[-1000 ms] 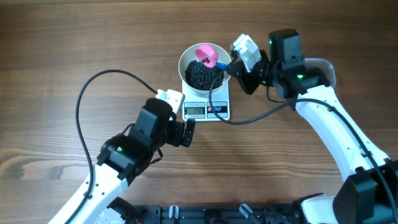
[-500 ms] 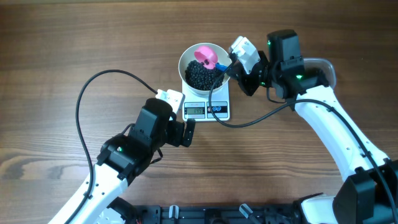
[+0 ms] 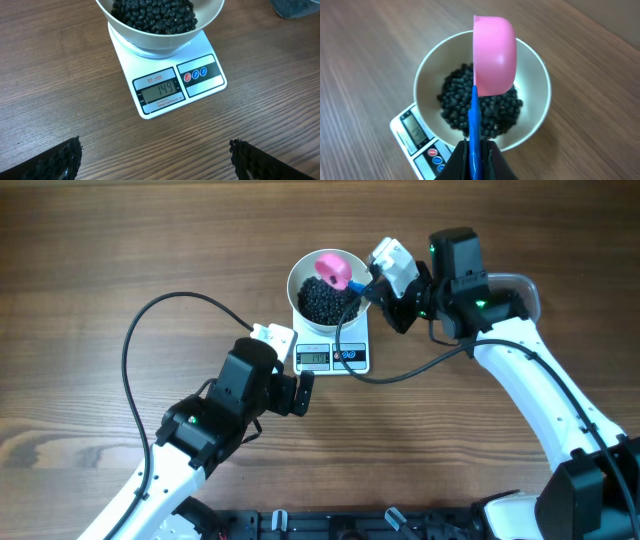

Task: Scoop item into bowl and weigh 150g on scale
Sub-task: 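Keep shaking the scoop gently to trickle beans until the scale reads 150, then carry the pink scoop right to the bean tub with the right gripper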

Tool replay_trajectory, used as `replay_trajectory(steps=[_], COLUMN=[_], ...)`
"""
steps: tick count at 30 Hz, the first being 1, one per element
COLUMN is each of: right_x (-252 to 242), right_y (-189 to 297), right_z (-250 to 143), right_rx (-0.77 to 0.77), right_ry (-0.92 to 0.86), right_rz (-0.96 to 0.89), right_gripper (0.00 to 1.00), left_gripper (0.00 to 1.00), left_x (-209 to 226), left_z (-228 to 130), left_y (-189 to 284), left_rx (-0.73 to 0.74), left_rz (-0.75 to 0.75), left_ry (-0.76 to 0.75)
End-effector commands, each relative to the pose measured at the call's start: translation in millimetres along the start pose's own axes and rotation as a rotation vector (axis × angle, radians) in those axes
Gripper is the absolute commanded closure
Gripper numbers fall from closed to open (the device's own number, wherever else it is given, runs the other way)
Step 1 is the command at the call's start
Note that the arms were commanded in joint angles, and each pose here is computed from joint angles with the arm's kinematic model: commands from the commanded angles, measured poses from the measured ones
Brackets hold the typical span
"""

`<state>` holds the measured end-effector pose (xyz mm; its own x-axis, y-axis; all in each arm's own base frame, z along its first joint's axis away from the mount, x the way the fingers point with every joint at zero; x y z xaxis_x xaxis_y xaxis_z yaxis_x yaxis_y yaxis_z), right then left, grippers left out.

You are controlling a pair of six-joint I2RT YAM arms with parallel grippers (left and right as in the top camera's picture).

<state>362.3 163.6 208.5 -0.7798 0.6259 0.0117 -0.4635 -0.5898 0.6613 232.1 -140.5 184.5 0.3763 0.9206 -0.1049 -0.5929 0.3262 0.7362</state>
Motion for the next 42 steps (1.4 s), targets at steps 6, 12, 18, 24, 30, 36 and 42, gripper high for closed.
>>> replay_trajectory(steps=[6,12,18,24,30,36,42], right_x=[1.7,2.3,2.5,3.6,3.6,4.5,3.9], right_y=[3.9,3.9,3.9,3.9,3.9,4.0,4.0], right_z=[4.4,4.8,4.7,5.3,5.3,5.8,7.3], right_rx=[-0.014,-0.017,-0.017,-0.021,-0.021,-0.024,-0.03], right_ry=[-0.078,-0.081,-0.085,-0.104,-0.104,-0.104,-0.22], right_rz=[-0.002,0.004,0.004,0.014,0.014,0.022,0.021], right_gripper=[0.96,0.96,0.96,0.96,0.96,0.96,0.96], left_gripper=[0.0,0.0,0.0,0.0,0.0,0.0,0.0], left_x=[2.9,2.8,2.9,2.9,2.8,2.9,2.9], left_z=[-0.1,-0.1,-0.1,-0.1,-0.1,-0.1,-0.1], left_y=[-0.7,-0.7,-0.7,-0.7,-0.7,-0.7,-0.7], left_rx=[-0.001,-0.001,-0.001,-0.001,-0.001,-0.001,-0.001], left_rz=[0.016,0.016,0.016,0.016,0.016,0.016,0.016], left_ry=[-0.016,-0.016,-0.016,-0.016,-0.016,-0.016,-0.016])
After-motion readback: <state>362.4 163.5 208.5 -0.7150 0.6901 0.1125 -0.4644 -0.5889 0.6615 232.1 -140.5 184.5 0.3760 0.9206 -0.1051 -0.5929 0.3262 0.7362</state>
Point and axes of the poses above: each gripper's point midway between its finger pads, its own y axis back along the fingers, its own x axis along the line the jaws close on, z = x × y, the point moved 5 cm from there along y, back along the fingers
